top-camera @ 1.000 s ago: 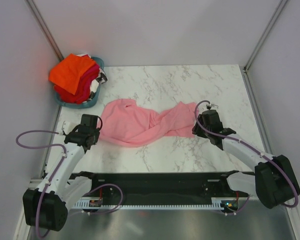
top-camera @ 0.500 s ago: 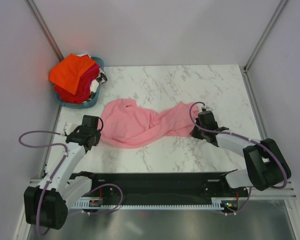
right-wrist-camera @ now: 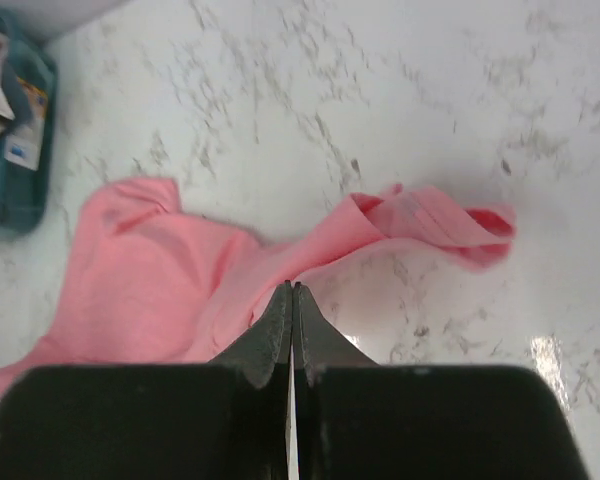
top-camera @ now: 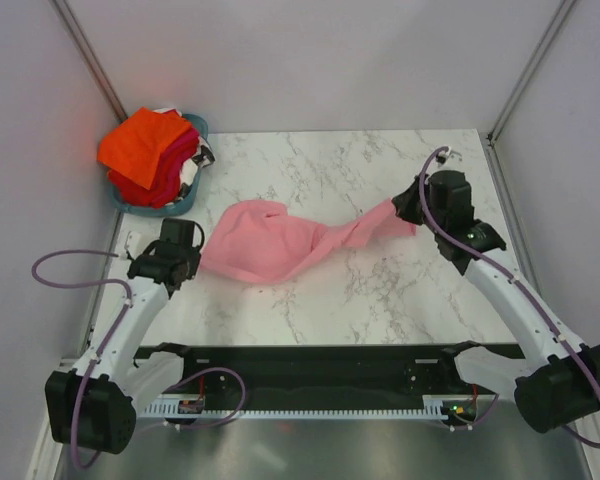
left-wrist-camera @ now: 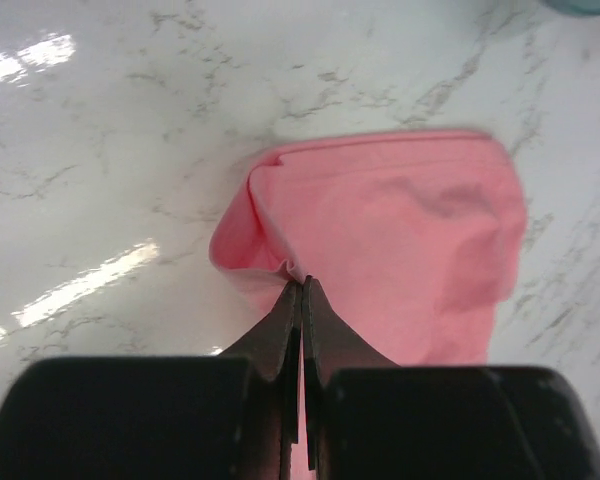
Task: Fold and stack the t-shirts
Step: Flatten the tshirt out
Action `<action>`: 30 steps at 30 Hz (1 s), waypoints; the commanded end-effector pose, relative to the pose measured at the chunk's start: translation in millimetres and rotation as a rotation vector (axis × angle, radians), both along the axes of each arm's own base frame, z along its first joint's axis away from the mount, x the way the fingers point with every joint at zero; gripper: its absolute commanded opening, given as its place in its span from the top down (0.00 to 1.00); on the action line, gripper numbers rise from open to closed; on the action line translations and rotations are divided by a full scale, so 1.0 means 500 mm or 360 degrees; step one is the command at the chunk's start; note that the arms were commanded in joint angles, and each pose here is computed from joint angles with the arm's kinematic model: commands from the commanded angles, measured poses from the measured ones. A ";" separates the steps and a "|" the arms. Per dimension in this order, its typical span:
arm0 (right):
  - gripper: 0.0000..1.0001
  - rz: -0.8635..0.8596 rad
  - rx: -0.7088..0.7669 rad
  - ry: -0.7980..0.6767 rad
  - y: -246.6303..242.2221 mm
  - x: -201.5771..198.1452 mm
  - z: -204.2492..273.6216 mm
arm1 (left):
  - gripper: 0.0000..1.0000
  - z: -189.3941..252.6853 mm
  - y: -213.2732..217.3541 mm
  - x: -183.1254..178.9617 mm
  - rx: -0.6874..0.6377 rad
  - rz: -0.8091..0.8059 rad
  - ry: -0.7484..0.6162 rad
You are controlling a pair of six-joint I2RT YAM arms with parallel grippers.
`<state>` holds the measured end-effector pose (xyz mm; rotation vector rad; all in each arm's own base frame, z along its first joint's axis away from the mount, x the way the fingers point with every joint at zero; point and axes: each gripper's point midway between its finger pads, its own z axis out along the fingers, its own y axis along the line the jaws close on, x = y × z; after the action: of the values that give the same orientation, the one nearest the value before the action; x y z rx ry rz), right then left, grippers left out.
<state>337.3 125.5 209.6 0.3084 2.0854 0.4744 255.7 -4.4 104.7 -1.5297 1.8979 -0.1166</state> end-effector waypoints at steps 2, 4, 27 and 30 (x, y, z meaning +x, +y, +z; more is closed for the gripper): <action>1.00 -0.0117 0.0030 -0.0254 -0.043 0.020 0.183 | 0.98 0.175 -0.001 0.074 0.0045 -0.0068 -0.0340; 1.00 -0.0146 0.0071 -0.0410 -0.060 0.002 0.270 | 0.98 0.234 0.006 0.077 0.0104 -0.0098 -0.0418; 1.00 -0.0322 0.0246 -0.1079 -0.177 -0.274 0.584 | 0.98 0.557 0.032 0.003 0.0287 -0.0198 -0.0918; 1.00 -0.0304 0.0272 -0.1116 -0.178 -0.295 0.597 | 0.98 0.565 0.024 0.012 0.0272 -0.0224 -0.0919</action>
<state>209.9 42.6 482.5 0.3764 1.4061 0.5258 262.5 3.5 371.4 -1.1285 1.5207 -0.4242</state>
